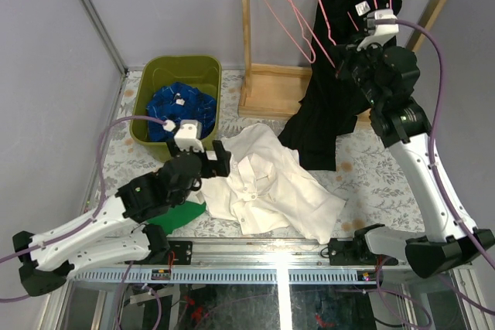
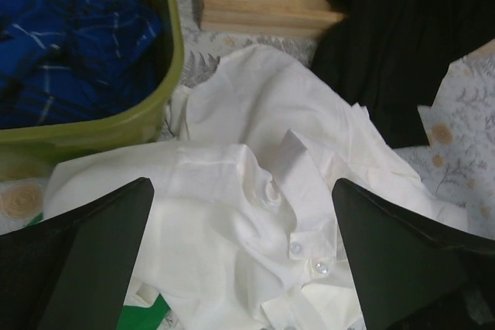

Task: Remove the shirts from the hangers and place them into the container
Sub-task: Place the hanger at the clothesline.

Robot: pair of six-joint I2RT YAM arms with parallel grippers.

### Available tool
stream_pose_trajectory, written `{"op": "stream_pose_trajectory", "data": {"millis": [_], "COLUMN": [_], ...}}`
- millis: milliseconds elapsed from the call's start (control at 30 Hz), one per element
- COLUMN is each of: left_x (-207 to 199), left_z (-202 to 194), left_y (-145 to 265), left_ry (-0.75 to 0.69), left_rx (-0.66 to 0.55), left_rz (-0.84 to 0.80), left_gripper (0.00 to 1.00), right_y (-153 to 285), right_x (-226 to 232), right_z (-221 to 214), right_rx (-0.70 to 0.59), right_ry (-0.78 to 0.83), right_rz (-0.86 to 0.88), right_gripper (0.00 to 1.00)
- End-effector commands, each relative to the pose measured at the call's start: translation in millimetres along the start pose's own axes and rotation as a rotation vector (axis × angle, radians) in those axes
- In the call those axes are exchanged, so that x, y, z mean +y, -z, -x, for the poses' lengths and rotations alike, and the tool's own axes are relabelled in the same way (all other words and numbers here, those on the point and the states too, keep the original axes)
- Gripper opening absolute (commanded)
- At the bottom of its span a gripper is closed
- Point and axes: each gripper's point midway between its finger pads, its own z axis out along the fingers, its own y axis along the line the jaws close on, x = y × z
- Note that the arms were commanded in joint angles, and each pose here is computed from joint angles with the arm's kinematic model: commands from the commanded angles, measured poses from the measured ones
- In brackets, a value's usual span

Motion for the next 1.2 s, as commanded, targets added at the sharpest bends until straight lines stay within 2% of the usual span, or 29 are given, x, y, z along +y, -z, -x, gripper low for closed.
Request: {"op": "stream_pose_trajectory", "data": {"millis": [0,167,300,433,567,733,867,967,1033,1167], "left_x": [23.2,25.5,24.4,22.4,17.0,8.7,2.0,0.2,-1.7,-8.6], "left_z": [45.4,48.8,45.2,39.8,37.7,33.6,26.5,19.9,16.4,9.3], "left_y": [20.8,28.1,25.8,21.5,17.4,10.4,6.0,3.0,0.4,-6.3], "left_ry": [0.06,0.103,0.095,0.089,0.077,0.057,0.038,0.027,0.02,0.011], "left_rx": [-0.154,-0.169,-0.151,-0.134,-0.123,-0.097,-0.061,-0.037,-0.022,0.01], "left_rz": [0.072,0.055,0.06,0.063,0.05,0.038,0.022,0.02,0.018,-0.001], "left_gripper": [1.0,1.0,1.0,1.0,1.0,1.0,1.0,1.0,1.0,1.0], "right_y": [-11.2,-42.2,-61.6,-61.6,-57.7,-52.0,-38.5,-21.5,-5.8,30.5], "right_x": [-5.1,-5.0,-10.9,-3.8,-9.7,-5.7,-10.0,-17.1,-20.2,-34.4], "right_z": [47.7,42.3,19.3,-13.9,-33.3,-24.9,-14.6,-14.6,-13.1,-19.3], "right_rx": [-0.126,-0.059,0.04,0.134,0.16,0.143,0.117,0.102,0.087,0.041], "right_ry": [-0.044,-0.006,-0.009,-0.013,-0.004,0.025,0.04,0.039,0.031,-0.016], "right_rz": [-0.047,-0.04,-0.069,-0.02,-0.045,-0.015,-0.041,-0.084,-0.106,-0.199], "right_gripper": [0.0,0.0,0.0,0.0,0.03,0.21,0.47,0.62,0.68,0.74]}}
